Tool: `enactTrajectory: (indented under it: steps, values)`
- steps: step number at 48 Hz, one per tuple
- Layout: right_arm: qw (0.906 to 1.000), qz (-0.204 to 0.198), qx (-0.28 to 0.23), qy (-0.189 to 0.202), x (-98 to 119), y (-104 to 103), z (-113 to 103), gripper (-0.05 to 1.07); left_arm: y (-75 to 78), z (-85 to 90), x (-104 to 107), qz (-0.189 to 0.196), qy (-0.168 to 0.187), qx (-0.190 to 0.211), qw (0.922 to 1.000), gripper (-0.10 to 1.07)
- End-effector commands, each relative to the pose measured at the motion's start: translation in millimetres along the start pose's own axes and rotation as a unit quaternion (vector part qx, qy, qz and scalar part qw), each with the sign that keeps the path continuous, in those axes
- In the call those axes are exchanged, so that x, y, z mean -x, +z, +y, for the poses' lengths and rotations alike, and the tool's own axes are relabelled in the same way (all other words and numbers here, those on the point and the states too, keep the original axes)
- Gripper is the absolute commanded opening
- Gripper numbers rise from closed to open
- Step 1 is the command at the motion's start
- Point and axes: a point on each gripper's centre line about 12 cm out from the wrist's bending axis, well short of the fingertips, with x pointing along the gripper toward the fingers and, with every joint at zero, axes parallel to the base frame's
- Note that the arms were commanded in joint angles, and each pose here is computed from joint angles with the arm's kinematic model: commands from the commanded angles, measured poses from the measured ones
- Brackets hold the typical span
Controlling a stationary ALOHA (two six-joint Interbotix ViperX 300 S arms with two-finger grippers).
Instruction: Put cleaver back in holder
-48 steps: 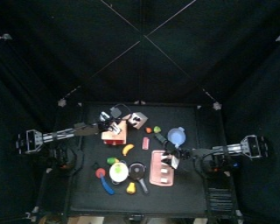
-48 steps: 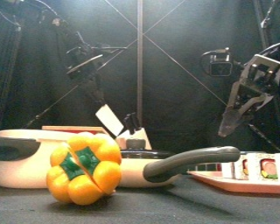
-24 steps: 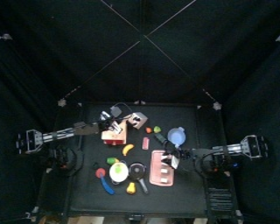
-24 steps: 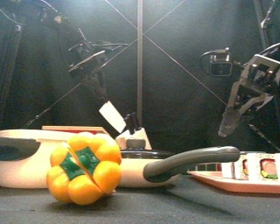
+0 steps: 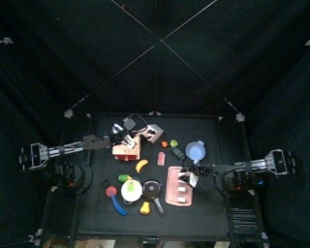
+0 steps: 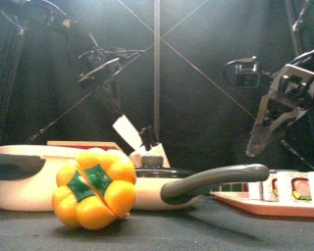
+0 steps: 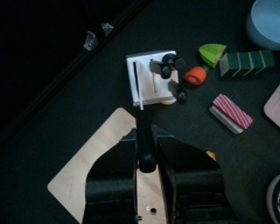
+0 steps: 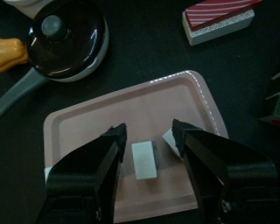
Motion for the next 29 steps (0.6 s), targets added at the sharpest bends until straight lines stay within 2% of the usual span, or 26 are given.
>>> enactTrajectory:
  steps: [1,12,19,29]
  values:
    - [0.9999,-0.016,0.000,0.006,2,10,3,0.83,5.4,0.9,2,-0.009,-0.001,0.002,1.0000,0.44]
    - [0.9999,-0.016,0.000,0.006,1,10,3,0.83,0.3,0.4,-8,0.006,0.003,0.001,1.0000,0.44]
    - [0.9998,-0.016,0.001,0.006,1,10,3,0.83,-4.5,-1.5,-21,0.023,0.007,-0.001,0.9997,0.44]
    - [0.9998,-0.016,0.000,0.007,1,10,3,0.83,-5.7,-8.8,-31,0.042,-0.006,0.019,0.9989,0.44]
